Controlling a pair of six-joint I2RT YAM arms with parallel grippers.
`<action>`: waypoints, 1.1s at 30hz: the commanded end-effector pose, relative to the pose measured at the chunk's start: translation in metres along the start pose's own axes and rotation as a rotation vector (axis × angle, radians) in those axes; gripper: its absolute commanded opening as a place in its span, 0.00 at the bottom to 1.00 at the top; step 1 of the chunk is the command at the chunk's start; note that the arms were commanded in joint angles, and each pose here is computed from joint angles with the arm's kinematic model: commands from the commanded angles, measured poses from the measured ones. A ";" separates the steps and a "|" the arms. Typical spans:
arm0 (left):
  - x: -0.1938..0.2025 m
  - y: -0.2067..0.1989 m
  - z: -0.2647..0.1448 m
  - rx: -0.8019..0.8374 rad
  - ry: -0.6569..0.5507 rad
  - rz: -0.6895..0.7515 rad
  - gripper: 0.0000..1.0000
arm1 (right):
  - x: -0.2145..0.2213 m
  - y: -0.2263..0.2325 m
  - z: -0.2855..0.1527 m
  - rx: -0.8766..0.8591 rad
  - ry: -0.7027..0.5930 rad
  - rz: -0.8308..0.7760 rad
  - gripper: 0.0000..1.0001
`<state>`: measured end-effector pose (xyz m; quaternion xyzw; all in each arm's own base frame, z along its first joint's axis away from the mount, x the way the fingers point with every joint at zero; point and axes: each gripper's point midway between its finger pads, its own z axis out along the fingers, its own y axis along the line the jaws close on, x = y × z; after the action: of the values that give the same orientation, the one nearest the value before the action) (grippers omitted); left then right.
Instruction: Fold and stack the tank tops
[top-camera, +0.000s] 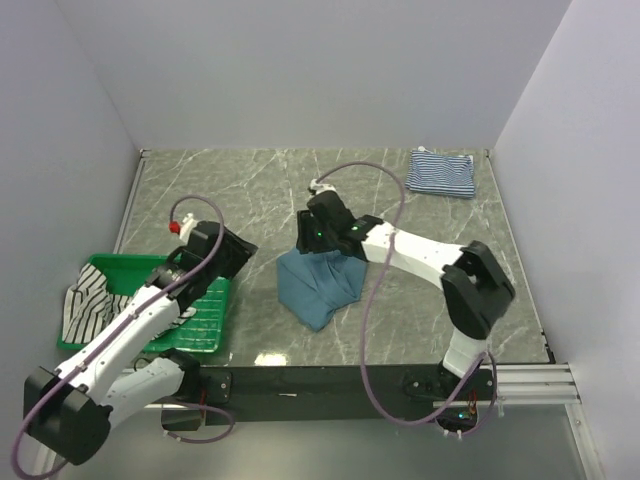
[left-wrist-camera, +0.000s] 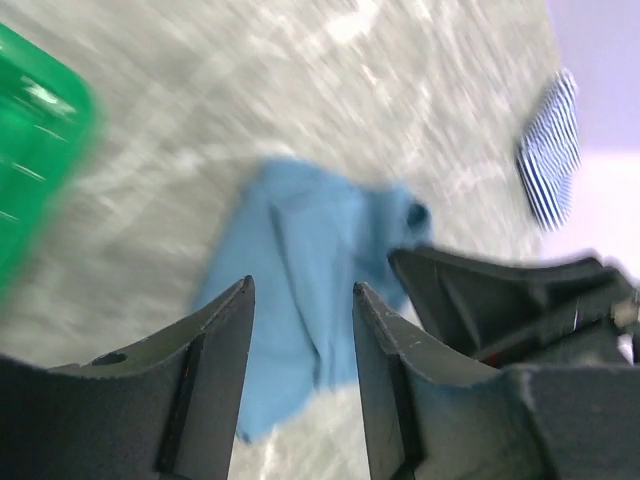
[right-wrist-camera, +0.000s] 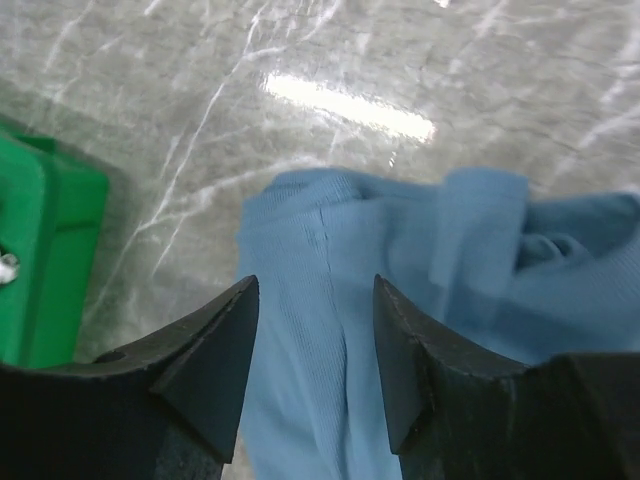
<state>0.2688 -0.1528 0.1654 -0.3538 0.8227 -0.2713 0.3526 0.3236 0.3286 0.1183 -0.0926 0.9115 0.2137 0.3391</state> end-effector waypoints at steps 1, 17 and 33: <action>-0.022 -0.002 0.000 -0.004 -0.009 0.017 0.49 | -0.001 0.012 0.017 0.017 0.021 -0.031 0.56; -0.016 -0.006 0.025 0.046 0.091 0.055 0.44 | 0.013 0.000 0.056 0.116 0.078 -0.068 0.44; 0.007 -0.002 0.051 0.062 0.200 0.065 0.38 | -0.080 0.002 -0.093 0.097 -0.242 -0.025 0.00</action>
<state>0.2983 -0.1601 0.1315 -0.3079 0.8577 -0.2958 0.2865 0.3325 0.3187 0.1439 -0.0953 0.9151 0.1463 0.3635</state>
